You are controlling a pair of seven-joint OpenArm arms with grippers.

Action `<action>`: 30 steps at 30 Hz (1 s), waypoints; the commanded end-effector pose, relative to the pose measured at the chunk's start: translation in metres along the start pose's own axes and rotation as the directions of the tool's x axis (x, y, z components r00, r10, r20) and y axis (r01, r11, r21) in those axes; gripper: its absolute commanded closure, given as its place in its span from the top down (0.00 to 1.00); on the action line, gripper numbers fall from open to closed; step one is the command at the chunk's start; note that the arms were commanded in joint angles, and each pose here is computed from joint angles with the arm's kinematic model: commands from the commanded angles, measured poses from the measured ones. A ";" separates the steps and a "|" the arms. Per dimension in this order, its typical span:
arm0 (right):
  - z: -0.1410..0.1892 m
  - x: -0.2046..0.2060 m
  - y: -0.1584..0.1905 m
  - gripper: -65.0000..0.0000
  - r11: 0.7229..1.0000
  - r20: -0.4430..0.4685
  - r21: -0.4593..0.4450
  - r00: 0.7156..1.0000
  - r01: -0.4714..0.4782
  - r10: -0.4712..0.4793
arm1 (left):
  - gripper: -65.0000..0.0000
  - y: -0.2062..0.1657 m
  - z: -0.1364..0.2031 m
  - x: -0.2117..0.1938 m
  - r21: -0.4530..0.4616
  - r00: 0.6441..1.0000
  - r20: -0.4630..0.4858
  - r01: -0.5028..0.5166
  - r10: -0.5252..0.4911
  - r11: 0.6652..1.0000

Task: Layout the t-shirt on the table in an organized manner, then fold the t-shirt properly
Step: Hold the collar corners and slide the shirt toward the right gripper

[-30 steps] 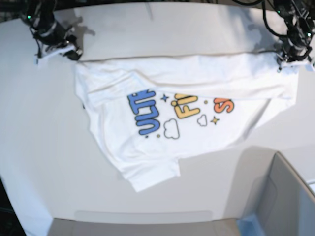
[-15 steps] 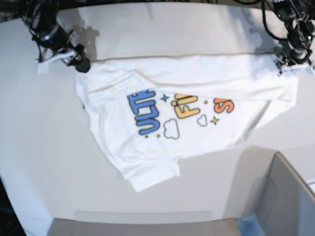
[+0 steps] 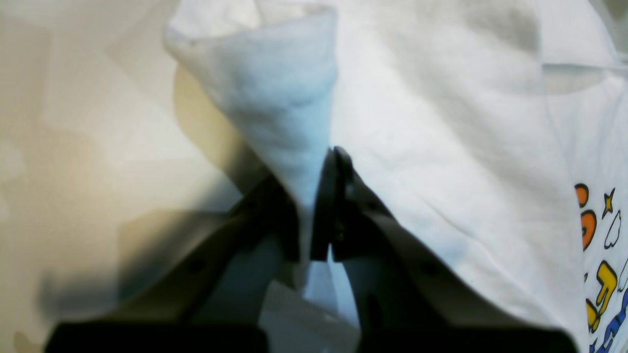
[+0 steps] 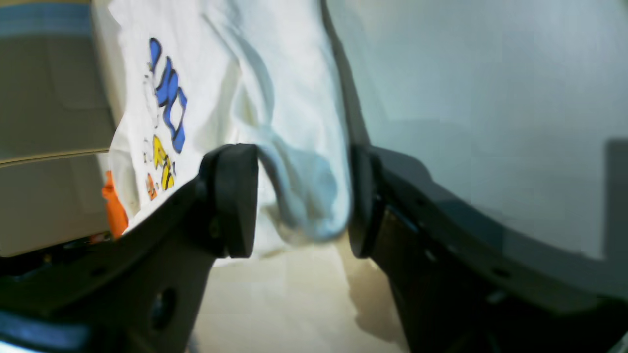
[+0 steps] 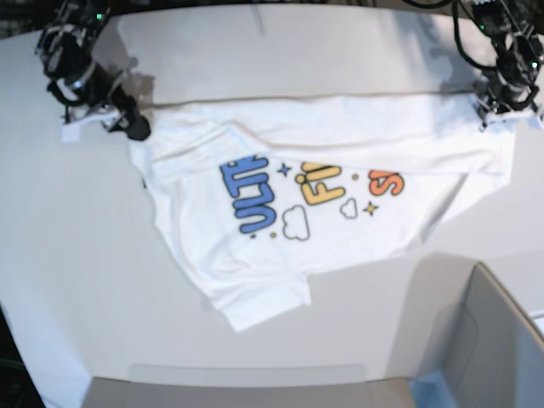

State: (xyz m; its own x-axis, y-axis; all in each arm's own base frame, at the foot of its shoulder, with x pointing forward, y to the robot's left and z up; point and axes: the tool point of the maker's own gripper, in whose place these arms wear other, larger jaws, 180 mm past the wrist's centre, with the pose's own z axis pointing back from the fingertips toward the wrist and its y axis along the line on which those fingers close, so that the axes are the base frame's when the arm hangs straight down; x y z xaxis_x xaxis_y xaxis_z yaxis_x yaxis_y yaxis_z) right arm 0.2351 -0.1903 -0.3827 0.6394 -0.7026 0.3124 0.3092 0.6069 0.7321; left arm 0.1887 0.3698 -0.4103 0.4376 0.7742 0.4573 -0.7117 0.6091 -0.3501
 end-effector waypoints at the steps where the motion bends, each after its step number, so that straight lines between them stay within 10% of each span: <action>1: -0.001 0.005 0.010 0.44 0.999 0.007 0.024 1.000 -0.030 0.030 | 0.04 0.000 0.003 0.008 0.004 1.000 0.017 0.017 -0.017 1.000; 6: -0.019 -0.004 0.021 0.37 0.993 -0.052 0.005 0.991 -0.121 0.122 | 0.04 -0.001 0.003 0.008 0.002 1.000 0.016 0.015 -0.015 1.000; 11: -0.020 -0.009 0.019 0.00 0.994 -0.069 -0.016 0.992 -0.109 0.108 | 0.04 -0.001 0.003 0.008 0.000 1.000 0.015 0.014 -0.014 1.000; 30: 0.071 -0.028 -0.037 0.00 0.972 0.027 -0.234 0.999 -0.035 0.042 | 0.04 -0.015 0.009 -0.029 -0.029 0.979 -0.194 0.061 -0.065 0.998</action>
State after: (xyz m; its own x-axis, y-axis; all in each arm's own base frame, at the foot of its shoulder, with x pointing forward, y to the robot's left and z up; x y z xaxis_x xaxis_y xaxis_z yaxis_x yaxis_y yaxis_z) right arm 0.1498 -0.2158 -0.3836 0.6431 -0.6923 0.3272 0.4648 0.6925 0.5517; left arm 0.1852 0.3294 -0.4139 0.5697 0.7628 0.3058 -0.6612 0.6464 -0.3808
